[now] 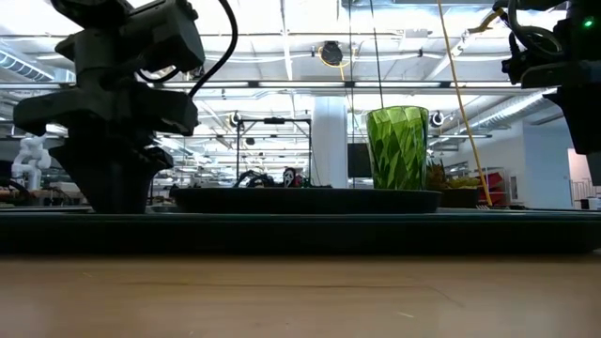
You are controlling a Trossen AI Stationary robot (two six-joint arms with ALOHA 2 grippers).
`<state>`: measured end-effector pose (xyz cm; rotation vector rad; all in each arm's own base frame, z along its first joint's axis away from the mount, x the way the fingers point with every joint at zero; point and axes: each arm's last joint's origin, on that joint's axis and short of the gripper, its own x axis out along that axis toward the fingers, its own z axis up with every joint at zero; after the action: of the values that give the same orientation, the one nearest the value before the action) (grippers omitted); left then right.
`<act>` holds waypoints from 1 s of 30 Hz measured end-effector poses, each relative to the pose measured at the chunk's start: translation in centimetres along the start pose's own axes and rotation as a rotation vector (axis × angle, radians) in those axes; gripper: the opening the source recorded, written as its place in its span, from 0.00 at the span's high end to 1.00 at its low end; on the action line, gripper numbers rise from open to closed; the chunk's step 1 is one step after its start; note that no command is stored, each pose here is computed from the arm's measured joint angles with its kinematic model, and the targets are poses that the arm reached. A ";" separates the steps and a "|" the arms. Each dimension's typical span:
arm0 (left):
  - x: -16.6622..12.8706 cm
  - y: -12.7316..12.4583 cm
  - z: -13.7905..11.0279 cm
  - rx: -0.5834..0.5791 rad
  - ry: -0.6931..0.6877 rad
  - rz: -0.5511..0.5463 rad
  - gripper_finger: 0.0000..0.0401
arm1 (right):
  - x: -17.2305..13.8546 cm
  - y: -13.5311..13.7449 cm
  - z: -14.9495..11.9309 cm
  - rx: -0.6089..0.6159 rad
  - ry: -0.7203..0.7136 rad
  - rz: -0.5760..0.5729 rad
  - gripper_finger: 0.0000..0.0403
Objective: Pick and place plate/cup/fork/spoon on tray
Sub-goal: Adjust the black tray
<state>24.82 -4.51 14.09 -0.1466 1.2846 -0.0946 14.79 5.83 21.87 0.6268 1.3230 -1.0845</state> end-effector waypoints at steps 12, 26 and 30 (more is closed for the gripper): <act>0.0 0.0 0.0 0.026 -0.001 0.015 0.48 | 0.0 0.0 0.0 0.000 0.000 0.001 0.75; -0.1 0.8 0.2 0.005 -0.008 0.036 0.48 | 0.0 0.1 -0.1 0.002 0.025 0.012 0.75; -0.1 0.7 0.1 -0.001 -0.006 0.028 0.48 | 0.0 0.1 -0.1 -0.001 0.025 0.012 0.75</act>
<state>24.93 -3.77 14.08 -0.1293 1.2802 -0.0695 14.86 5.94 21.84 0.6487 1.3396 -1.0692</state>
